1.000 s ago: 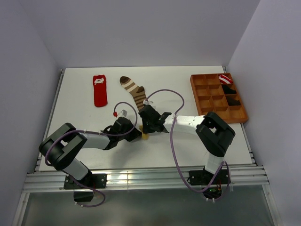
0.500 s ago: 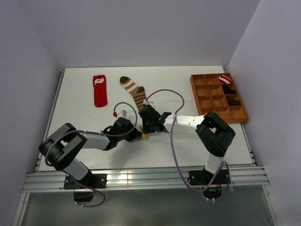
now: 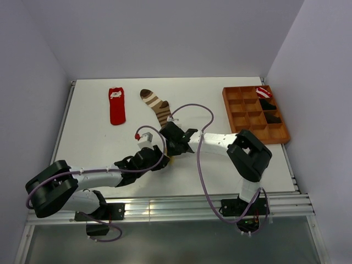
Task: Roll the socks
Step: Roll the sock at the center of the board, then pick up the sock at the center of the board, then place the sock in the storage box.
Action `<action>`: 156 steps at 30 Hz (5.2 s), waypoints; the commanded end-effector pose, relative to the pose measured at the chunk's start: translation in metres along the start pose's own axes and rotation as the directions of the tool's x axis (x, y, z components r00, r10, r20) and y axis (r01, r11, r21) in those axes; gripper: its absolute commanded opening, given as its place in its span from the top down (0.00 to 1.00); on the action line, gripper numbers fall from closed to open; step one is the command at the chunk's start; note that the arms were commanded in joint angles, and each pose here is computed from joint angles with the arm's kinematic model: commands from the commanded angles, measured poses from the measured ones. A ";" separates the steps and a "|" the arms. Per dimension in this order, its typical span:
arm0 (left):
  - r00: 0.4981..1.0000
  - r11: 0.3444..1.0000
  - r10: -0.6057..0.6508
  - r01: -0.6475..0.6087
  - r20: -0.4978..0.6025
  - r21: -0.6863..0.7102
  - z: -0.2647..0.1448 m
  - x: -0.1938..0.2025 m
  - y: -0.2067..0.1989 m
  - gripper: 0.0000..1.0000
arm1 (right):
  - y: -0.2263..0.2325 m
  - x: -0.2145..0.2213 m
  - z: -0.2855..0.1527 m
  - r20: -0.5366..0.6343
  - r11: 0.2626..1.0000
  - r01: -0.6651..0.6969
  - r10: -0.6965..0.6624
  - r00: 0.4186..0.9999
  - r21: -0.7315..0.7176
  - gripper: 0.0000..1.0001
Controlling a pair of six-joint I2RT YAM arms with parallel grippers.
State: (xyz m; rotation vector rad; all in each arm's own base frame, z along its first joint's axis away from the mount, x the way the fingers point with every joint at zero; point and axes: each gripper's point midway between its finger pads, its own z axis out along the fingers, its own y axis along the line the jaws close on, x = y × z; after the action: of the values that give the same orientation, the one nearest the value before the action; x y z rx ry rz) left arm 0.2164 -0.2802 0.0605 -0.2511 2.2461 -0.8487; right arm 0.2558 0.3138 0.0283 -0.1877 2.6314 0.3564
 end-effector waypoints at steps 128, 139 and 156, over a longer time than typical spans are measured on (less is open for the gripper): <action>0.883 0.855 0.278 -0.048 0.379 -0.517 -0.132 -0.283 0.077 0.01 | -0.442 -0.166 -0.175 0.551 0.406 -0.875 0.682 0.481 0.262 1.00; 0.882 0.853 0.278 -0.044 0.380 -0.520 -0.131 -0.281 0.080 0.01 | -0.480 -0.104 -0.176 0.623 0.174 -0.946 0.717 0.313 0.274 1.00; 0.893 0.866 0.268 -0.058 0.362 -0.497 -0.122 -0.276 0.079 0.01 | -0.491 -0.081 -0.178 0.649 0.180 -0.955 0.702 0.294 0.238 1.00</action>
State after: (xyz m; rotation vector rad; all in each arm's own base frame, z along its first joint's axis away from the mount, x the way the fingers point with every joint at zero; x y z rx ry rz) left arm 0.3362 -0.0443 0.2197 -0.4422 2.0166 -0.0859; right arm 0.3299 -0.1970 0.0876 1.6183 2.0261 -0.2109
